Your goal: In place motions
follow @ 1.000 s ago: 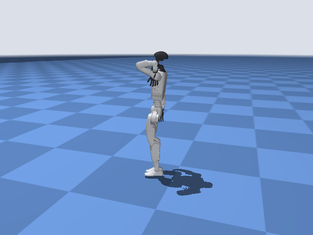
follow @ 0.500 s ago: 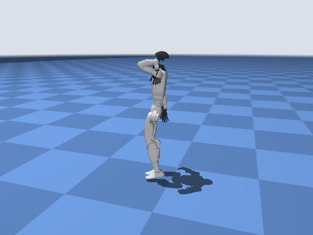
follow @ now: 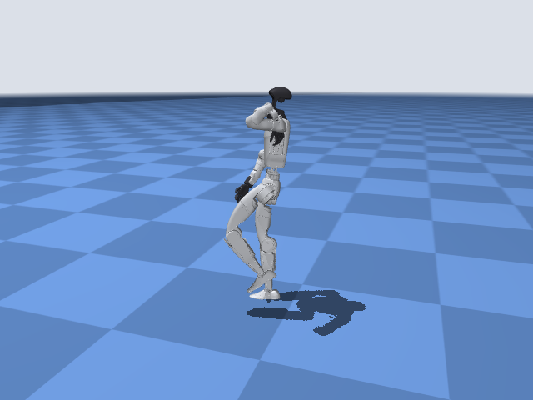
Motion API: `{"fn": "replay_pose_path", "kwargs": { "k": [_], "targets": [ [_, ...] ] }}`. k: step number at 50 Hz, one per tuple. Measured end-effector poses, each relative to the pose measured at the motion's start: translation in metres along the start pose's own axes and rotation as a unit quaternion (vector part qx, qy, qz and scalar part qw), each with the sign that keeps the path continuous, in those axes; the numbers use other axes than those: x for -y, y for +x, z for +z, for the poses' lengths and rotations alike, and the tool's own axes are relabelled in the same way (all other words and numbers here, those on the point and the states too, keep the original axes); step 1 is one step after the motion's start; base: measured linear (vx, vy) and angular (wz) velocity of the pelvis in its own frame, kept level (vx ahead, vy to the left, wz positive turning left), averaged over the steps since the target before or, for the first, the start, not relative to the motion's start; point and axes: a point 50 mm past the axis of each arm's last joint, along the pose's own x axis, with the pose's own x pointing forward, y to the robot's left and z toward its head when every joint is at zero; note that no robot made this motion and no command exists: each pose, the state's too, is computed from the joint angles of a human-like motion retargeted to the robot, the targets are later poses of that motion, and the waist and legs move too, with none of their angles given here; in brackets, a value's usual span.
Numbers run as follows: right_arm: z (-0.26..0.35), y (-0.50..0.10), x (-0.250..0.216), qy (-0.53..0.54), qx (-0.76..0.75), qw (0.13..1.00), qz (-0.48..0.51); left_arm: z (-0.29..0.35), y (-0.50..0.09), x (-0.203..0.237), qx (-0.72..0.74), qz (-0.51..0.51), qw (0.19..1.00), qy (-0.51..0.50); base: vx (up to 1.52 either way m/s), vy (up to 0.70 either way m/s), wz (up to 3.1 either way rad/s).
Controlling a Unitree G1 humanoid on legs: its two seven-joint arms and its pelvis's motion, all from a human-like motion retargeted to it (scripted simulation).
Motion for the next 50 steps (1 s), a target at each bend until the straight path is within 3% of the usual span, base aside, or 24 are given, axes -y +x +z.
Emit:
{"fn": "replay_pose_path", "kwargs": {
  "k": [15, 21, 32, 43, 50],
  "targets": [
    [-0.098, -0.035, -0.026, 0.015, -0.163, 0.986, 0.038, -0.005, -0.004, -0.003, 0.075, -0.035, 0.996, 0.019, 0.09, 0.07, 0.56],
    [-0.092, -0.033, -0.019, 0.01, -0.144, 0.989, 0.02, -0.007, -0.008, -0.007, 0.123, -0.001, 0.989, 0.086, 0.02, 0.06, 0.05],
    [-0.08, -0.026, -0.032, 0.025, -0.11, 0.993, 0.031, -0.005, -0.007, -0.005, 0.102, 0.017, 0.991, 0.09, 0.08, 0.11, -0.32],
    [-0.15, -0.069, -0.009, -0.017, -0.254, 0.967, 0.001, -0.007, -0.008, -0.005, 0.13, -0.016, 0.987, 0.089, 0.07, 0.11, -0.63],
    [-0.191, -0.106, -0.005, 0.014, -0.319, 0.947, -0.033, -0.012, -0.011, -0.009, 0.211, -0.022, 0.966, 0.146, -0.09, 0.04, 0.53]
  ]
}}
